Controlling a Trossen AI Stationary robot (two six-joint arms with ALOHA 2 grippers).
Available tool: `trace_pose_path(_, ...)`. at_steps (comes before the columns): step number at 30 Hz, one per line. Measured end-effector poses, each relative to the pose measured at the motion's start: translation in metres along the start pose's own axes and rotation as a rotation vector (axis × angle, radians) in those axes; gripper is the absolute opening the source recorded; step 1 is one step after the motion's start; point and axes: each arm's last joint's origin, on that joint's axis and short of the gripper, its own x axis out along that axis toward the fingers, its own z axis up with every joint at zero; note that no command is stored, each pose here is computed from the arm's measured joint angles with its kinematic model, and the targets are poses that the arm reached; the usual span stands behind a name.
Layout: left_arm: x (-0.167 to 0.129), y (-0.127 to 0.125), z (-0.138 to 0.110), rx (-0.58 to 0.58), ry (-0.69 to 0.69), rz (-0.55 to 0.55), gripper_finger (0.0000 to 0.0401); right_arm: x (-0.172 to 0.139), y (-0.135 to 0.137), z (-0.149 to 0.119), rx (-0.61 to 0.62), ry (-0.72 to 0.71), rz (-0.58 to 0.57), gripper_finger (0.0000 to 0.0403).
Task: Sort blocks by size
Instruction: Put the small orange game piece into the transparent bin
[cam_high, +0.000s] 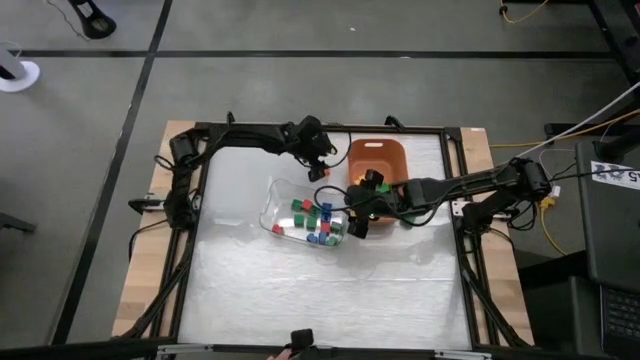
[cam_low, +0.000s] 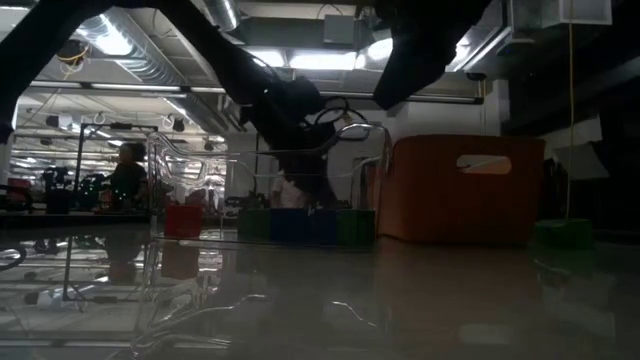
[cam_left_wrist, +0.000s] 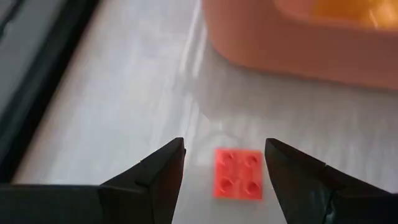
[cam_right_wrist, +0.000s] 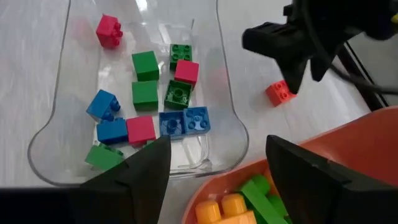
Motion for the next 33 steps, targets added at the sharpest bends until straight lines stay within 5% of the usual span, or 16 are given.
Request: trace_pose_path(33,0.024,-0.009,-0.016,0.119,0.103,0.004,0.0203,-0.026,-0.011,-0.003,0.011,0.007,0.027,0.0260)
